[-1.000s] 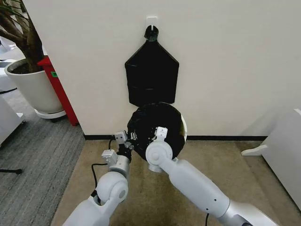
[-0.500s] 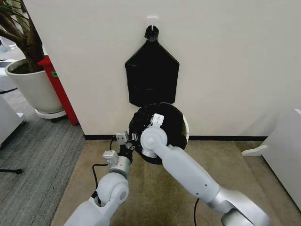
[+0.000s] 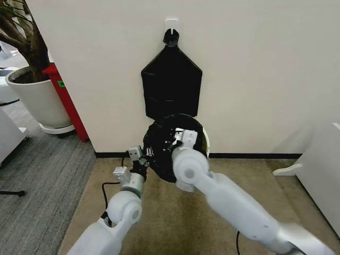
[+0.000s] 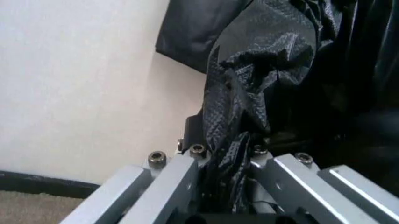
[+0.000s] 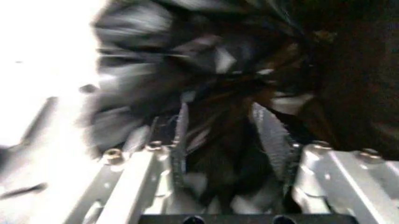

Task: Place the garbage bag over the trash bin.

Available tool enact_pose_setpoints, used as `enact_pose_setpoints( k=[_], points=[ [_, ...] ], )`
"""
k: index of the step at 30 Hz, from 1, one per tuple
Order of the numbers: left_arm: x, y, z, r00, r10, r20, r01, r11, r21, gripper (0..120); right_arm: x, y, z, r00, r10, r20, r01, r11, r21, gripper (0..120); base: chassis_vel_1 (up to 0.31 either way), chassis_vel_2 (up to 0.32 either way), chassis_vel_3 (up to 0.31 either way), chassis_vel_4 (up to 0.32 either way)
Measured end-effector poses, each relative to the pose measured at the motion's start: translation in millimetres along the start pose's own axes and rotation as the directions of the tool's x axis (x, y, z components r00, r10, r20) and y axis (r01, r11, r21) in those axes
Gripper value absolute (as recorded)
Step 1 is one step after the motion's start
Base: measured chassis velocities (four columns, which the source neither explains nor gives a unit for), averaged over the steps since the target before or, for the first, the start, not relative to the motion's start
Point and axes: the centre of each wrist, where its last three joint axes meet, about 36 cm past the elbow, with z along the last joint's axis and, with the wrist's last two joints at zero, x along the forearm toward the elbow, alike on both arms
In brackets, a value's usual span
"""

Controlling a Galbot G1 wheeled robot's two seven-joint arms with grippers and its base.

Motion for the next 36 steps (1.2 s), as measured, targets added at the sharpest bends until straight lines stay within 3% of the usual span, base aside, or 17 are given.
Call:
enact_pose_setpoints(
  k=[3, 5, 8, 11, 12, 16, 23, 36],
  points=[
    [-3, 12, 2, 0.999, 0.027, -0.020, -0.026, 0.999, 0.026, 3, 53, -15, -23, 0.984, -0.176, 0.032, 0.176, 0.984, 0.003, 53, 0.000, 0.000, 0.000, 0.000],
    [-3, 14, 3, 0.999, 0.038, -0.027, -0.038, 0.999, 0.033, 3, 64, -21, -30, 0.976, -0.213, 0.042, 0.213, 0.977, 0.004, 55, 0.000, 0.000, 0.000, 0.000],
    [-1, 27, 11, 0.989, 0.138, -0.045, -0.134, 0.988, 0.082, 3, 102, -47, -58, 0.946, -0.308, 0.100, 0.305, 0.951, 0.042, 69, 0.000, 0.000, 0.000, 0.000],
    [-1, 43, 22, 0.969, 0.242, -0.039, -0.236, 0.964, 0.122, 3, 109, -74, -91, 0.950, -0.283, 0.134, 0.273, 0.958, 0.093, 82, 0.000, 0.000, 0.000, 0.000],
    [-1, 43, 22, 0.969, 0.242, -0.039, -0.236, 0.964, 0.122, 3, 109, -74, -91, 0.950, -0.283, 0.134, 0.273, 0.958, 0.093, 82, 0.000, 0.000, 0.000, 0.000],
    [-5, 59, 30, 0.953, 0.303, -0.020, -0.298, 0.946, 0.131, 3, 95, -120, -129, 0.964, -0.250, 0.096, 0.246, 0.968, 0.053, 98, 0.000, 0.000, 0.000, 0.000],
    [-7, 64, 30, 0.939, 0.343, -0.012, -0.338, 0.932, 0.130, 3, 85, -155, -142, 0.963, -0.268, -0.010, 0.267, 0.961, -0.068, 100, 0.000, 0.000, 0.000, 0.000],
    [-8, 58, 24, 0.938, 0.347, -0.007, -0.344, 0.931, 0.121, 3, 65, -161, -124, 0.978, -0.187, -0.090, 0.179, 0.980, -0.084, 100, 0.000, 0.000, 0.000, 0.000]
  ],
)
